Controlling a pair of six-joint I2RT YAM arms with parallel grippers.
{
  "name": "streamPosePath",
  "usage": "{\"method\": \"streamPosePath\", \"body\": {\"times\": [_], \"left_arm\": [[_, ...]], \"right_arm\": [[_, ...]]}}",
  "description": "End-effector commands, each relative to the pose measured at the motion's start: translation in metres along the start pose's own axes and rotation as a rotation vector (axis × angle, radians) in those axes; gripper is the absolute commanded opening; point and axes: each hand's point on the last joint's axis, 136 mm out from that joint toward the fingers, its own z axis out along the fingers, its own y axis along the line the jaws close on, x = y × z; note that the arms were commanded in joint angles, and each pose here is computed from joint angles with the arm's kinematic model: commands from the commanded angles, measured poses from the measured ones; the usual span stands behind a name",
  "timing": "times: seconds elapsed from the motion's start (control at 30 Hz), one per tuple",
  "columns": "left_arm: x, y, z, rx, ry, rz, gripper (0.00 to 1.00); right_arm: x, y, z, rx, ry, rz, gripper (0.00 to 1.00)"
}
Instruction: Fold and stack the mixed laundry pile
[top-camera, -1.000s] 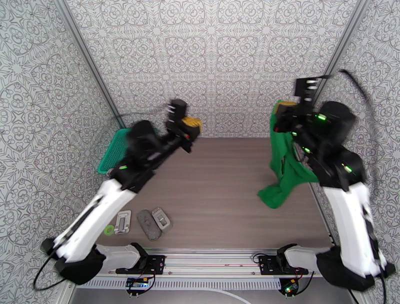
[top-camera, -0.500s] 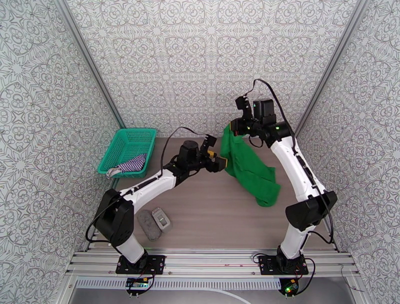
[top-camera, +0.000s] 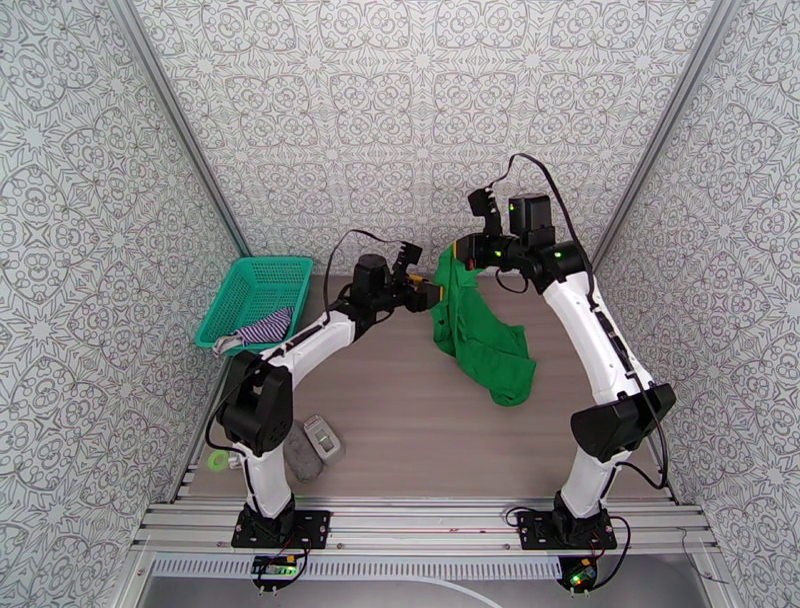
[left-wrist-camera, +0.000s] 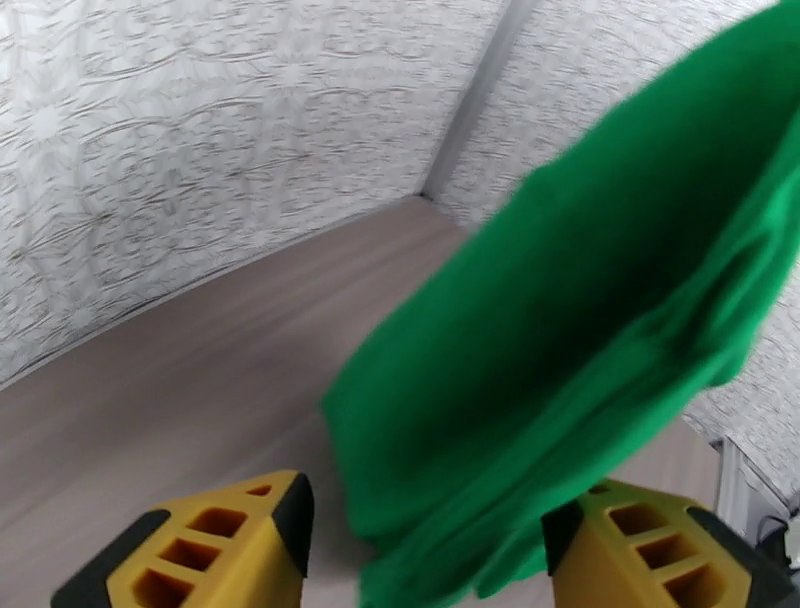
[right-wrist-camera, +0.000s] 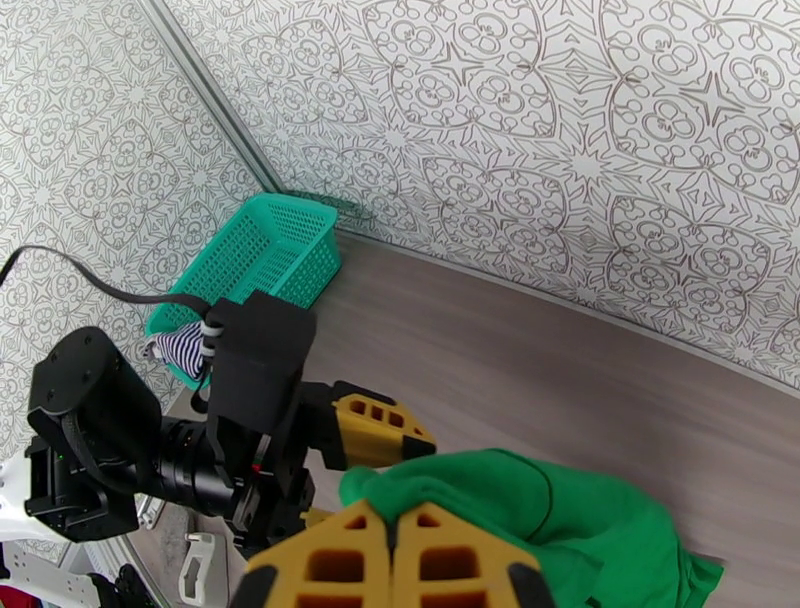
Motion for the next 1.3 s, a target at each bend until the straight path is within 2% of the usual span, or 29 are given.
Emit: {"method": "streamPosePath", "body": {"times": [0.0,0.2,0.27,0.33,0.43,0.47,0.57,0.6,0.73,0.9,1.07,1.27], "left_arm": [[0.002,-0.027,0.009,0.123,0.020,-0.008,0.71],[0.010,-0.025,0.021,0.134,0.034,-0.041,0.25],[0.004,-0.024,0.024,0.124,0.022,-0.050,0.02],[-0.006,-0.019,0.020,0.092,-0.010,-0.065,0.00],[-0.009,0.002,0.006,0.006,-0.020,-0.181,0.00],[-0.004,0.014,-0.001,-0.038,-0.009,-0.239,0.00],[0.019,0.037,-0.020,-0.107,0.023,-0.355,0.00],[0.025,0.041,-0.023,-0.121,0.039,-0.369,0.00],[0.044,0.046,-0.027,-0.135,0.108,-0.374,0.00],[0.054,0.051,-0.027,-0.160,0.118,-0.390,0.00],[0.057,0.053,-0.027,-0.164,0.133,-0.393,0.00],[0.055,0.055,-0.029,-0.173,0.135,-0.387,0.00]], "right_arm": [[-0.007,0.003,-0.001,-0.020,-0.026,0.019,0.00],[-0.003,0.003,0.004,-0.040,-0.016,0.041,0.00],[0.002,-0.001,0.006,-0.024,-0.007,0.051,0.00],[0.010,-0.017,0.013,0.032,0.017,0.075,0.01],[0.032,-0.065,0.028,0.118,0.091,0.215,0.45],[0.041,-0.085,0.034,0.128,0.118,0.288,0.55],[0.072,-0.129,0.039,0.202,0.196,0.408,0.69],[0.084,-0.139,0.036,0.246,0.223,0.414,0.71],[0.158,-0.167,0.004,0.429,0.356,0.486,0.72],[0.254,-0.185,-0.044,0.528,0.450,0.666,0.69],[0.294,-0.172,-0.049,0.454,0.509,0.737,0.56],[0.319,-0.169,-0.049,0.467,0.544,0.781,0.49]]}}
